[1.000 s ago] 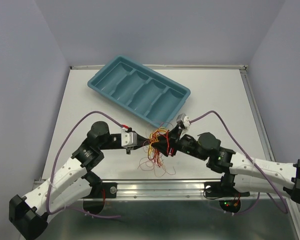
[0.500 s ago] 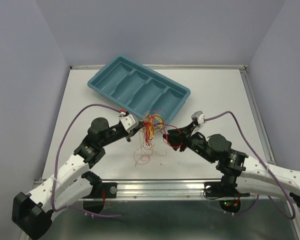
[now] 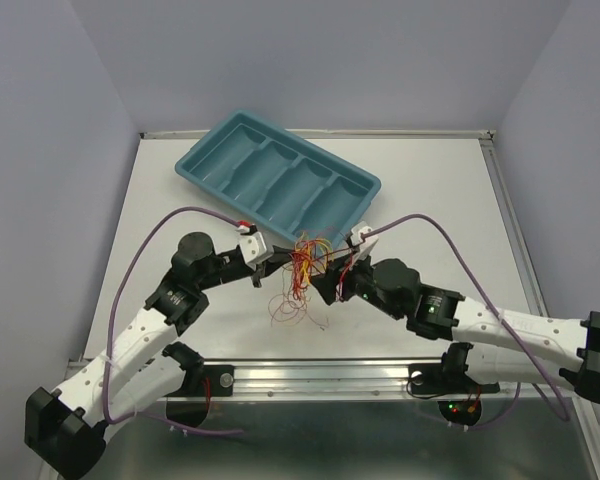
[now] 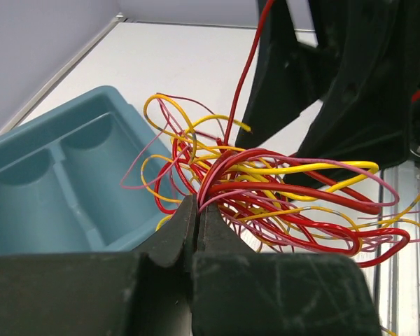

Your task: Untangle the cables

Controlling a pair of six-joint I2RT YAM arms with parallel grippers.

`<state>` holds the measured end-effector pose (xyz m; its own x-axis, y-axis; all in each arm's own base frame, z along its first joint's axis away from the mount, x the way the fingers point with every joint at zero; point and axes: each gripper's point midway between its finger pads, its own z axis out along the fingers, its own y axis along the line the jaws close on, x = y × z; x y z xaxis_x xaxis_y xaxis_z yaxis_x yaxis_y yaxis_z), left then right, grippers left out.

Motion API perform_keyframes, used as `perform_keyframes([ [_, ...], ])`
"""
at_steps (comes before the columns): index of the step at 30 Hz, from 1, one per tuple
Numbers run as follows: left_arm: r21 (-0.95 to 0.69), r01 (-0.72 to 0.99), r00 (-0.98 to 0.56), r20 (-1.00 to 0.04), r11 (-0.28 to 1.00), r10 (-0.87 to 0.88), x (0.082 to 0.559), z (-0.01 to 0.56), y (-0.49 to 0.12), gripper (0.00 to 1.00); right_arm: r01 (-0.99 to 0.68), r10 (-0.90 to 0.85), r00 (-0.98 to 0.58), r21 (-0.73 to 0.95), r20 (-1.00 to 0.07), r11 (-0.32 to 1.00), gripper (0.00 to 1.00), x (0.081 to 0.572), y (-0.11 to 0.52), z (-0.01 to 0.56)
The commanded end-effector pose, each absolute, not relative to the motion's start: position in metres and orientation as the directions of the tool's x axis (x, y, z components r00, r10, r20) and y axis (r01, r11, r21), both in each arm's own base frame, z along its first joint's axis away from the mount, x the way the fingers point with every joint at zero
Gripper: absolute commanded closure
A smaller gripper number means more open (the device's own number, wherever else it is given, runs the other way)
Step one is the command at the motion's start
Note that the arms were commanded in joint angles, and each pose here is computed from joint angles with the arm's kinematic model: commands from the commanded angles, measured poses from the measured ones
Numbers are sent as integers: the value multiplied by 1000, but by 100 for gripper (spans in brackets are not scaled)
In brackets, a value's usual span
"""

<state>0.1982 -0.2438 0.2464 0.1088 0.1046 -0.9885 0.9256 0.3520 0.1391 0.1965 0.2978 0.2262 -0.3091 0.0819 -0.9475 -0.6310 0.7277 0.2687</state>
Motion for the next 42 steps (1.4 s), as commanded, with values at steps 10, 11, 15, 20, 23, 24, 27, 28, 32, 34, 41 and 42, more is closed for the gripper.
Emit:
perform_keyframes([
  [10,128,985,125,-992,119,31,167,269,-264,100,-776,236,-179,284,-955,563,39,182,324,267],
  [11,127,985,125,-992,114,29,166,269,-264,100,-780,241,-175,284,-955,557,43,181,324,268],
  [15,128,989,127,-992,76,13,157,273,-264,100,-733,221,-193,290,-956,616,91,191,320,260],
  [20,189,941,199,-980,280,-7,179,292,-248,100,-528,205,-222,295,-953,796,99,224,297,247],
  [23,206,788,277,-960,580,-35,214,318,-213,100,-222,270,-195,311,-943,924,99,249,247,240],
  [24,212,752,306,-951,624,-46,214,328,-203,100,-160,241,-201,274,-949,948,100,250,233,231],
  [27,176,606,323,-946,775,-38,235,338,-173,100,1,292,-133,295,-947,956,99,253,197,242],
  [28,166,574,324,-945,802,-36,240,339,-167,100,34,268,-133,265,-954,964,100,251,186,239],
  [32,126,428,306,-952,895,-13,259,335,-141,100,154,300,-65,288,-952,945,100,244,145,254],
  [34,105,362,297,-955,926,-8,267,336,-130,100,184,339,-26,328,-941,926,99,238,126,263],
  [41,89,286,267,-964,954,10,280,331,-117,100,217,441,68,445,-895,869,99,223,81,283],
  [42,91,276,262,-965,957,16,282,330,-116,100,217,446,72,450,-892,866,99,221,78,284],
])
